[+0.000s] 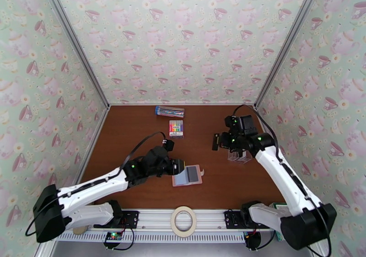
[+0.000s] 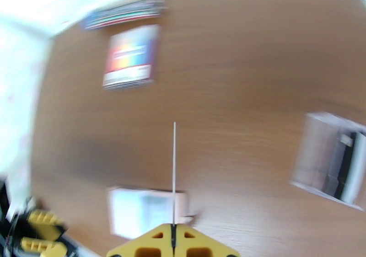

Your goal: Put the credit cards into the card holder

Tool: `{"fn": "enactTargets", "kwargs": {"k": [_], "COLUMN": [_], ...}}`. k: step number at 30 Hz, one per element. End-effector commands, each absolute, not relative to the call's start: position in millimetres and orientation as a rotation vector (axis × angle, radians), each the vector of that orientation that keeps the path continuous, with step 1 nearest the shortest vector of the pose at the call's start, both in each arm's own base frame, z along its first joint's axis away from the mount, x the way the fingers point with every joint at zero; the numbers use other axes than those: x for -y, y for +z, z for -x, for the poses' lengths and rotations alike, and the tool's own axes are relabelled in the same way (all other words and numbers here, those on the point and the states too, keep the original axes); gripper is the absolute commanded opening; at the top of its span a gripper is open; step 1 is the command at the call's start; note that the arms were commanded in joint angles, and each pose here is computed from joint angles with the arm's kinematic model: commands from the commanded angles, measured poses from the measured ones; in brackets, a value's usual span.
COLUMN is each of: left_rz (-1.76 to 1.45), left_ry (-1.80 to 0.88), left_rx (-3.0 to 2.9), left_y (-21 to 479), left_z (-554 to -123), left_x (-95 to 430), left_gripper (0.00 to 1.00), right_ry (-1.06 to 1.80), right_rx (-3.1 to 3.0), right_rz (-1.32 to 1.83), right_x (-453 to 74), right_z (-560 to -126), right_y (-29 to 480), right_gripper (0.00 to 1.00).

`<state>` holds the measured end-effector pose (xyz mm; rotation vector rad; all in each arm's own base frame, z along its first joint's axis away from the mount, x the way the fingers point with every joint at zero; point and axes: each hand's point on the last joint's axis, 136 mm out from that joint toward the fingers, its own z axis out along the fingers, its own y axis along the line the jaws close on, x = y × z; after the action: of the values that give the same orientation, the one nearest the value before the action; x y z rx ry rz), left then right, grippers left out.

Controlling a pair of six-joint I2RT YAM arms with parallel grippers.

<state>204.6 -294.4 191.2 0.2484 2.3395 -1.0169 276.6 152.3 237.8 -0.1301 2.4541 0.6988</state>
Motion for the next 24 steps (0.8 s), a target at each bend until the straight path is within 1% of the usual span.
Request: {"fn": "enactTargets", "kwargs": {"k": [1, 4, 10, 18, 24], "left_rz": [-0.354, -0.407, -0.522, -0.656, -0.704], "left_ry": [-1.09, -1.161, -1.332, -1.482, -1.519], "left_rx": [-2.216, -2.127, -1.994, -1.876, -1.832], "left_y": [217.1, 234.5, 259.9, 287.9, 297.6], "left_z": [-197.8, -188.6, -171.3, -150.8, -140.8], "left_x": [293.9, 292.7, 306.1, 320.2, 324.3], "left_gripper": [0.59, 0.65, 0.7, 0.72, 0.7], "right_ry": [0.943, 1.098, 1.32, 1.492, 1.554], "right_rx": [-2.301, -2.2, -2.079, -2.037, -2.013], "right_rz": [0.292, 0.365, 0.454, 0.574, 0.631], "right_x": [-182.5, -193.0, -204.9, -220.1, -227.7], "right_z": [-248.0, -221.7, -185.9, -158.7, -146.3], "right_y": [270.8, 290.0, 314.8, 328.1, 332.7], "right_gripper": [0.0, 0.0, 0.0, 0.0, 0.0]}}
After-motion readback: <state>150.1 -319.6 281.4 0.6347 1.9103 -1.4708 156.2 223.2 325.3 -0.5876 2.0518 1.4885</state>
